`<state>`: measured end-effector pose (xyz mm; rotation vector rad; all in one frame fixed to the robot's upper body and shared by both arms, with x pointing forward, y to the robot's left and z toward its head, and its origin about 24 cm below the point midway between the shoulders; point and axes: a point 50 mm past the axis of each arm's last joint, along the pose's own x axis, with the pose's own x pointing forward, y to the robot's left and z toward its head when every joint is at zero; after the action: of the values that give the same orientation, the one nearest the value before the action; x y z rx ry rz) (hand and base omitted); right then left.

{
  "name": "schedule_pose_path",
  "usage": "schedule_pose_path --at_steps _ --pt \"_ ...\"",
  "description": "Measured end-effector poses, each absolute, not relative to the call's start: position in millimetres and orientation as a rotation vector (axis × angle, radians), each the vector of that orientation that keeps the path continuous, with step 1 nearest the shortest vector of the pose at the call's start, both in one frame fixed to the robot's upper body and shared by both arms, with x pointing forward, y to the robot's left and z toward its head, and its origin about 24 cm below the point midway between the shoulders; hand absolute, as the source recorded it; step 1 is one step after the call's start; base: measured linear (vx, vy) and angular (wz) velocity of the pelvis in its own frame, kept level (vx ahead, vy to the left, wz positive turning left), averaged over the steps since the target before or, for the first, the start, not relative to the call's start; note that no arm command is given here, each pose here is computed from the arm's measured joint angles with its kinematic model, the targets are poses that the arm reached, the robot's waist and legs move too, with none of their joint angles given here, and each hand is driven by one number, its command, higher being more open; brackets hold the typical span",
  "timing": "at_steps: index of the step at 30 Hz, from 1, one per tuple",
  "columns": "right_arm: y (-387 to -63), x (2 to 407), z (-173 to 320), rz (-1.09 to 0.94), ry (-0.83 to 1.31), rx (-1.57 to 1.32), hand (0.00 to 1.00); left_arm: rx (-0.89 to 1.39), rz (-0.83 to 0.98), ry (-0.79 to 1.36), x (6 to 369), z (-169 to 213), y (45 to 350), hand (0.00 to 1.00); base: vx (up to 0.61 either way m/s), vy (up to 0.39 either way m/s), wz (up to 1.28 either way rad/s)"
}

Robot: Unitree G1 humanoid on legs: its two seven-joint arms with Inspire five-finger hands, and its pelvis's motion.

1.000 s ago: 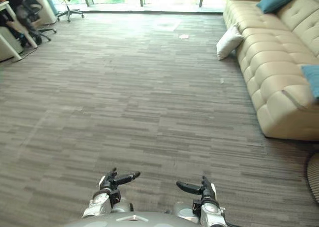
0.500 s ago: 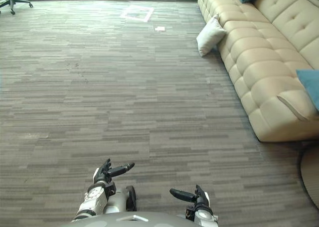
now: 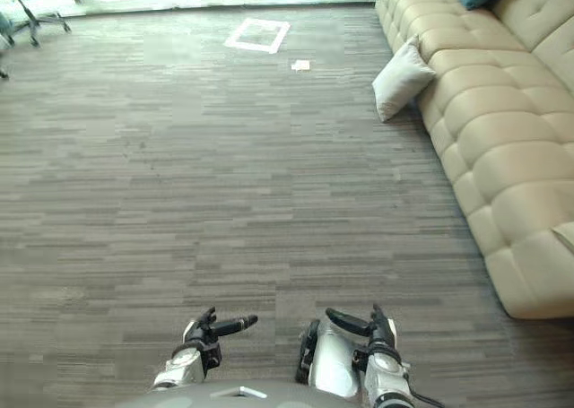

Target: Pick up cushions and gather them together orderly.

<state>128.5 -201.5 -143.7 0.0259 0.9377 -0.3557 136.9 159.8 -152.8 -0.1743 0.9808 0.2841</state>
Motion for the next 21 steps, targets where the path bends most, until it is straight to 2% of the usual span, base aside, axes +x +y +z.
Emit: schedule_pose_path --at_steps 5,9,17,21 --pt "-184.3 126.2 -149.5 -0.217 0.994 -0.063 1.0 -0.202 0.396 0.914 139.8 -146.0 181.0 1.0 0.45 -0.188 -0.53" --pt "-182.8 118.2 -153.9 -0.209 1.038 -0.065 1.0 -0.233 0.447 0.843 144.8 -139.8 188.0 1.0 0.46 -0.015 -0.87" --pt "-180.1 109.7 -156.7 -0.202 1.069 -0.073 1.0 -0.241 0.494 0.88 131.1 -144.5 197.6 1.0 0.54 0.184 -0.64" --pt "-167.0 98.3 -160.5 -0.208 1.097 -0.021 1.0 -0.181 0.507 0.932 121.8 -147.3 216.8 1.0 0.72 0.282 0.17"
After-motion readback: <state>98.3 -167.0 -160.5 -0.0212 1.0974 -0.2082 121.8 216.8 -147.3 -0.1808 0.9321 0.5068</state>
